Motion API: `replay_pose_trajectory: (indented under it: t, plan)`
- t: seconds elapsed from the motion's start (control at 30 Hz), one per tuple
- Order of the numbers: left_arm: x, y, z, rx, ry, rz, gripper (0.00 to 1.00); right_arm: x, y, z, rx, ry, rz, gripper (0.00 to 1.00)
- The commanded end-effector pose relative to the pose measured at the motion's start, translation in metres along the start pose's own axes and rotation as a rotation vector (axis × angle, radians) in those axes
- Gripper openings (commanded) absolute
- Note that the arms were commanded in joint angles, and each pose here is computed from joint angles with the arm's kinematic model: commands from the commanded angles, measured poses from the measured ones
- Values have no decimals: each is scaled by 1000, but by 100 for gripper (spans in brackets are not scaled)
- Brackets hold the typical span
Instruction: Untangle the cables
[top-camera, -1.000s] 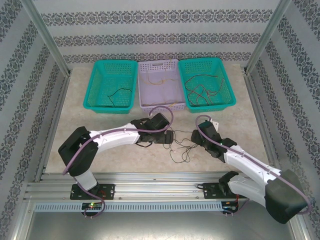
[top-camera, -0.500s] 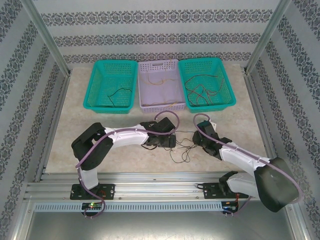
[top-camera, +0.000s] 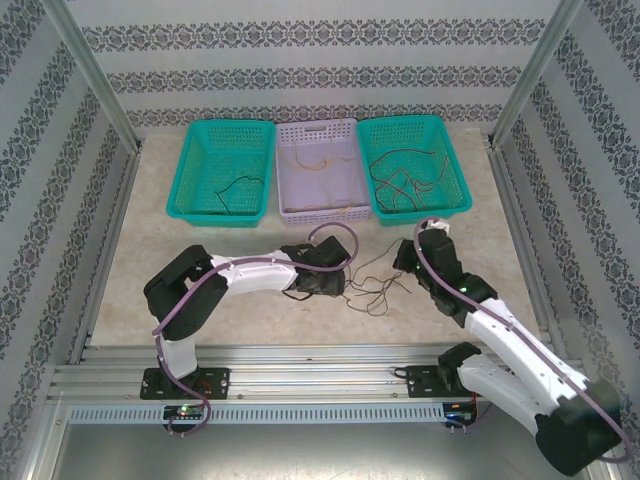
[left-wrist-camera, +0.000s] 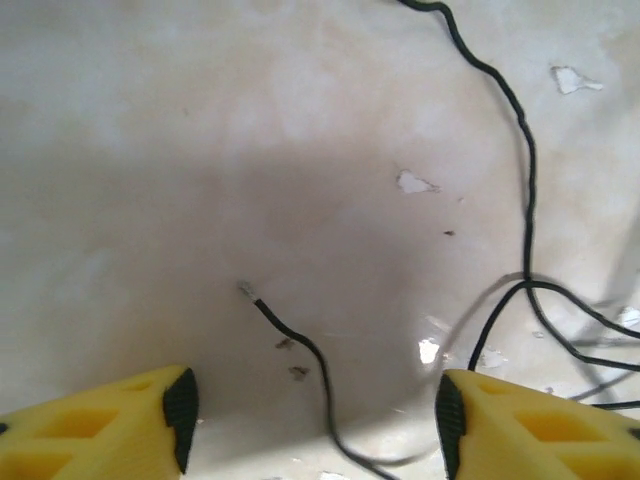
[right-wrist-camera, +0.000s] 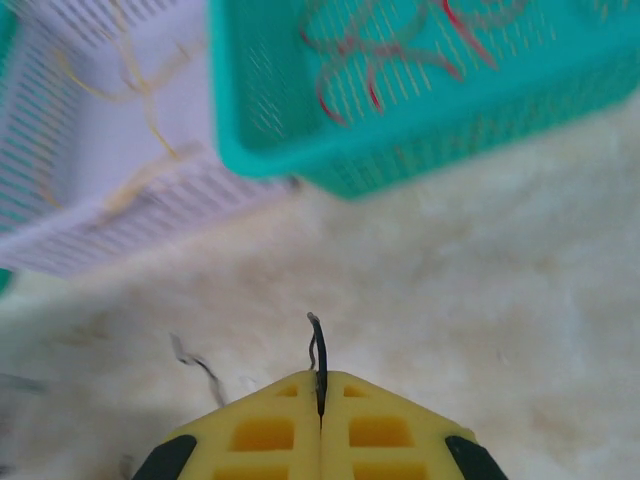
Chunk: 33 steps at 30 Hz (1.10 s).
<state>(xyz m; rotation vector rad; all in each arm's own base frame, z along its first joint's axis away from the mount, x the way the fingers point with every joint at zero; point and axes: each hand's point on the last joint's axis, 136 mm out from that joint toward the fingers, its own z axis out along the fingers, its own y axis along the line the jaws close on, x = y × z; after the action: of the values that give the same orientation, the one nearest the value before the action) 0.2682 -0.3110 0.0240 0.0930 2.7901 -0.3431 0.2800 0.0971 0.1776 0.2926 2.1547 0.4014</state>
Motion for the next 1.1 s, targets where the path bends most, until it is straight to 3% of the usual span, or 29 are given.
replay_pose_trajectory:
  t: [0.0,0.2,0.27,0.37,0.43,0.53,0.6,0.83,1.07]
  plan:
    - [6,1,-1,5,-4,18,56,-22,14,-26,-42,-41,-76,0]
    - [10,12,-3,-7,-9,9,22,-66,71,-76,-287,-132,-109,0]
    - [9,15,-6,-6,-14,5,14,-82,83,-94,-331,-172,-122,0]
    - [9,20,-10,-1,-25,2,12,-101,106,-116,-419,-206,-133,0]
    - [6,15,-15,38,-42,4,21,-111,124,-129,-496,-208,-141,0]
    - [1,3,-25,113,-72,16,61,-125,149,-149,-575,-208,-163,0]
    - [-4,-7,-35,177,-107,21,72,-133,164,-162,-623,-227,-183,0]
    - [-17,-53,-103,586,-316,85,88,-153,187,-181,-691,-240,-186,0]
    - [0,-83,-134,793,-346,199,95,-154,199,-177,-736,-219,-159,0]
